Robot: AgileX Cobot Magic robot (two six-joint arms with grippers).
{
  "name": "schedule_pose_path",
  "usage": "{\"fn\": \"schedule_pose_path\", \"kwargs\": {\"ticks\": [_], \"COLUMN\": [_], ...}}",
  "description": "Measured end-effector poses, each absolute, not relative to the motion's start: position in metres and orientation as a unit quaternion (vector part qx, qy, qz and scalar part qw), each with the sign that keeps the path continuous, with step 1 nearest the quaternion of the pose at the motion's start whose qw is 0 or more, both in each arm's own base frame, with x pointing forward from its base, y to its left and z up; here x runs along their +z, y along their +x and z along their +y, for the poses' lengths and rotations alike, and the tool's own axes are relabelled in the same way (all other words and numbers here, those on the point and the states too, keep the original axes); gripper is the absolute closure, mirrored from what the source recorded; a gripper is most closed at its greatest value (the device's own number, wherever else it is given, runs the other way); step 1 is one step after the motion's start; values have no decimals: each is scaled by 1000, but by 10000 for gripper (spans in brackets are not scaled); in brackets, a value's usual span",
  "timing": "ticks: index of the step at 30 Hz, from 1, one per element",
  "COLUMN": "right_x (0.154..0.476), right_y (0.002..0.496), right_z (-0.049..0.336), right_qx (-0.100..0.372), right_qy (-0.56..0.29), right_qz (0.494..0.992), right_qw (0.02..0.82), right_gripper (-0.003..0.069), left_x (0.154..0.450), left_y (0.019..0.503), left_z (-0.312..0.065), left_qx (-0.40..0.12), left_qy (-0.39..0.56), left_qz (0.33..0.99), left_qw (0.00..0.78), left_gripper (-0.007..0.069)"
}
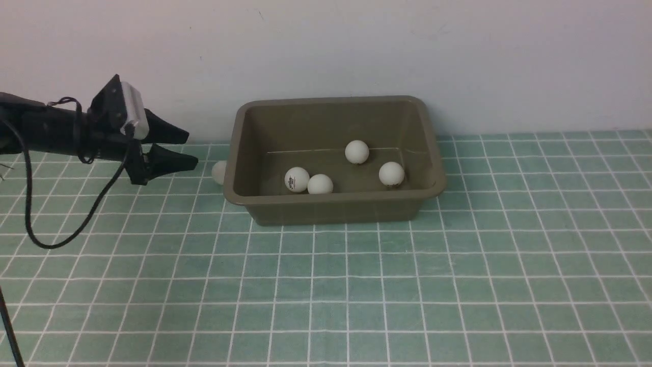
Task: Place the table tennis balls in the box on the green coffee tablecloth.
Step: 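Reach for and grasp a ping pong ball on the table beside the basket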
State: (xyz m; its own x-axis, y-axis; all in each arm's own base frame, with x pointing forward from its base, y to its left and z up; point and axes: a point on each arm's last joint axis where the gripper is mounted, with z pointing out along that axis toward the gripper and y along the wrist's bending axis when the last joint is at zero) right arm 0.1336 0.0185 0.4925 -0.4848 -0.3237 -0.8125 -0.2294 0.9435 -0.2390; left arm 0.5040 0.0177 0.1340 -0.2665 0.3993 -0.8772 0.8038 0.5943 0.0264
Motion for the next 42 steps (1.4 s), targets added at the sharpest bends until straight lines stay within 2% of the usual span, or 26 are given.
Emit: {"fn": "schedule_pose_path", "kwargs": {"ticks": [21, 23, 27, 36, 42], "right_x": [491, 489, 488, 488, 488], "right_y": [139, 141, 144, 144, 144], "right_z": [20, 21, 22, 22, 22], "right_qx": [-48, -47, -43, -40, -40], "right_qy": [-162, -163, -164, -164, -164], "right_qz": [864, 865, 867, 867, 867], "right_qw": [475, 472, 468, 468, 468], "right_gripper": [676, 676, 676, 676, 676], "left_x": [103, 103, 101, 105, 131], "left_y": [503, 503, 503, 501, 495], "left_z": [13, 13, 15, 17, 37], "left_qx": [-255, -250, -241, -257, -261], "left_qy": [363, 361, 364, 353, 348], "left_qz": [791, 793, 797, 802, 801], "left_qw": [422, 423, 417, 409, 411], "left_gripper": [158, 173, 270, 270, 270]}}
